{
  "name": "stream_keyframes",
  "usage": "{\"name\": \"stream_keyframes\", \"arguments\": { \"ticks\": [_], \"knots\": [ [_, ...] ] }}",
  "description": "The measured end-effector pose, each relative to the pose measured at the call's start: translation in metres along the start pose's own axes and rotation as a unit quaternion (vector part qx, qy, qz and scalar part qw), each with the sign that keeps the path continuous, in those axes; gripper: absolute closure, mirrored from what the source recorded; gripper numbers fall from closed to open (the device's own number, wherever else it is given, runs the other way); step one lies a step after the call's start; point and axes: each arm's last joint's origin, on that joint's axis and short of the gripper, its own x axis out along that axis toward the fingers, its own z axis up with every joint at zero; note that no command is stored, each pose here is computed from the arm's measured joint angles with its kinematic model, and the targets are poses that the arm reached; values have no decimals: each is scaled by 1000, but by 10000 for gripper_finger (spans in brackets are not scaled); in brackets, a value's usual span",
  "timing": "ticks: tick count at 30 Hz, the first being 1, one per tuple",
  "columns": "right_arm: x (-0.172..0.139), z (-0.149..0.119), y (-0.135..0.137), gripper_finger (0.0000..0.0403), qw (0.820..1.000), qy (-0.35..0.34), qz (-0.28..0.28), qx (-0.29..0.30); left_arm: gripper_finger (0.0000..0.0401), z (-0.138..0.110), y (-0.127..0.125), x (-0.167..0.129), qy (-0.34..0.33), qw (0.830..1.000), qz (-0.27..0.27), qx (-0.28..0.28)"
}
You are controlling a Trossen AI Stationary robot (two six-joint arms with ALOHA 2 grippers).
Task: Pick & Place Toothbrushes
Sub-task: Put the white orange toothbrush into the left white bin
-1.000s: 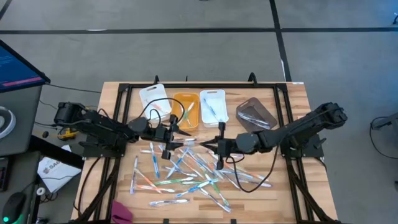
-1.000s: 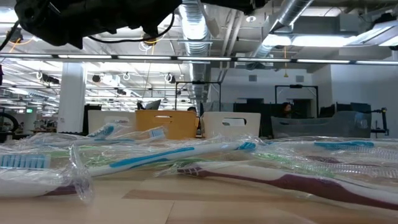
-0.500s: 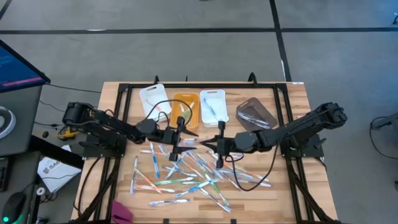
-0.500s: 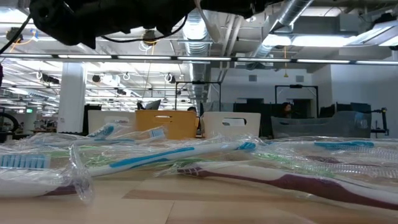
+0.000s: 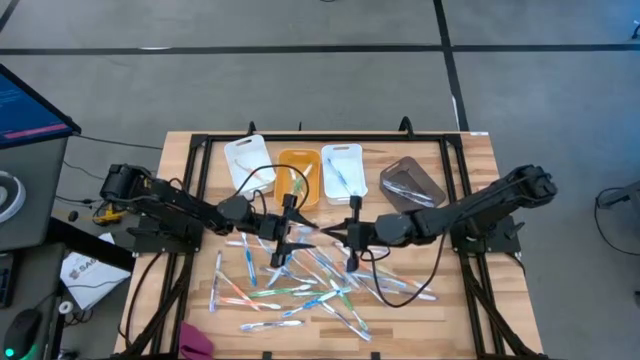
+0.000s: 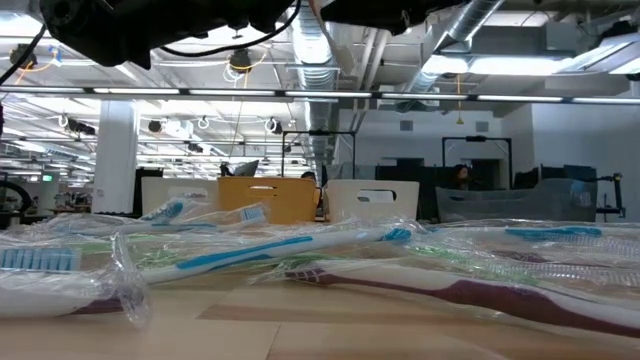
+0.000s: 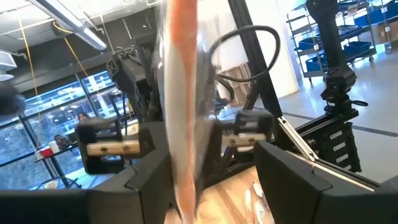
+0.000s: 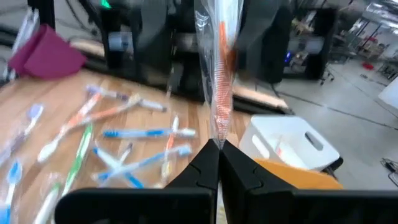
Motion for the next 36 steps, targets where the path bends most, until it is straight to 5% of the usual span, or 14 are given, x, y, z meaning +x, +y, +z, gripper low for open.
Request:
{"name": "stream_keyframes", "arguments": {
  "ticks": [6,20,28,36],
  "knots": [
    [4,-6,1,403,1000,13,-1,-4,229,0,1,0,9,1000,25,0],
    [4,-5,0,403,1000,11,-1,-4,384,-1,3,0,16,999,47,-13],
    [4,-5,1,396,1000,10,0,-4,384,0,3,-1,17,999,49,-15],
    [-1,-5,11,324,1000,20,-6,-18,384,0,3,-1,19,999,49,-15]
  ]
}}
